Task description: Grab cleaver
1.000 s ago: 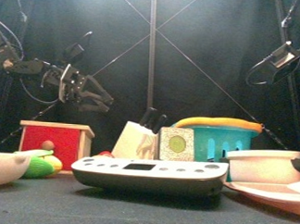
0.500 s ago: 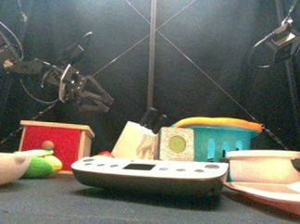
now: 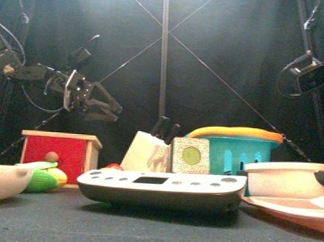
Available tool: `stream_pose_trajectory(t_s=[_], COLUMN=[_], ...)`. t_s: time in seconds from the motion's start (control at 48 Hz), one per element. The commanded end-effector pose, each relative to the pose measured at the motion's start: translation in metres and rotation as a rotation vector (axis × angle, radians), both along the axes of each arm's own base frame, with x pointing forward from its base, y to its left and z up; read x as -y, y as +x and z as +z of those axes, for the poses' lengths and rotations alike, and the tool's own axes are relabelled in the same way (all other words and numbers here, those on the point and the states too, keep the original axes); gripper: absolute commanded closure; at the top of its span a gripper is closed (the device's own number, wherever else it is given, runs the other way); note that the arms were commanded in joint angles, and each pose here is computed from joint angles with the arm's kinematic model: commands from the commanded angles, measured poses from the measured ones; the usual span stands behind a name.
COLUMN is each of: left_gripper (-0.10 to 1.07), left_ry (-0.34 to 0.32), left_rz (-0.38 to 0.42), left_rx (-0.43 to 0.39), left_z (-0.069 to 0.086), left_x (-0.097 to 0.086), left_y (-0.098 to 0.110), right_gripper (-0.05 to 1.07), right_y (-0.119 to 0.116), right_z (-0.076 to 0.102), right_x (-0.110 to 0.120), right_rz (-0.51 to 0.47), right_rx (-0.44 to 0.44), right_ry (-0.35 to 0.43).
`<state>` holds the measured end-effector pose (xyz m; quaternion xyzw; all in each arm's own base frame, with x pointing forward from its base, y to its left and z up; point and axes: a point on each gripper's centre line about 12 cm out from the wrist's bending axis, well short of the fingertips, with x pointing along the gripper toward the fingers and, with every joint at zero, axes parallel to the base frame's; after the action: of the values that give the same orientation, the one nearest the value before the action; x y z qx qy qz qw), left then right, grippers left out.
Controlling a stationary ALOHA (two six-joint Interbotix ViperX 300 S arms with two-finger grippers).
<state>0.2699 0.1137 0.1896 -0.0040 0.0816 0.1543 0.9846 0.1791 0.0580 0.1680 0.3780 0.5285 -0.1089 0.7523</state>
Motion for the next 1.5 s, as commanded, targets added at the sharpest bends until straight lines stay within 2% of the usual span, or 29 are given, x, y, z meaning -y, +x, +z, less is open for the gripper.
stream_pose_trajectory(t_s=[0.0, 0.229, 0.417, 0.812, 1.062, 1.312, 1.479], left_gripper=[0.0, 0.0, 0.0, 0.0, 0.0, 0.0, 0.0], left_ry=[0.006, 0.007, 0.003, 0.003, 0.003, 0.003, 0.003], left_rz=[0.004, 0.004, 0.007, 0.007, 0.007, 0.007, 0.007], left_rx=[0.013, 0.012, 0.006, 0.006, 0.006, 0.006, 0.006], left_z=[0.004, 0.004, 0.001, 0.001, 0.001, 0.001, 0.001], left_x=[-0.002, -0.002, -0.003, -0.003, -0.003, -0.003, -0.003], left_y=[0.002, 0.002, 0.002, 0.002, 0.002, 0.002, 0.002], right_gripper=[0.29, 0.29, 0.29, 0.29, 0.29, 0.29, 0.29], right_y=[0.001, 0.005, 0.003, 0.004, 0.001, 0.005, 0.004], right_z=[-0.002, -0.01, -0.019, -0.018, -0.027, -0.028, -0.03], right_x=[-0.002, -0.003, -0.005, -0.011, -0.011, -0.015, -0.02], right_rz=[0.001, -0.002, 0.008, 0.024, 0.024, 0.03, 0.038], right_rx=[0.005, 0.017, -0.018, 0.003, -0.037, -0.01, -0.026], right_ry=[0.006, 0.002, -0.006, 0.008, 0.001, 0.007, 0.018])
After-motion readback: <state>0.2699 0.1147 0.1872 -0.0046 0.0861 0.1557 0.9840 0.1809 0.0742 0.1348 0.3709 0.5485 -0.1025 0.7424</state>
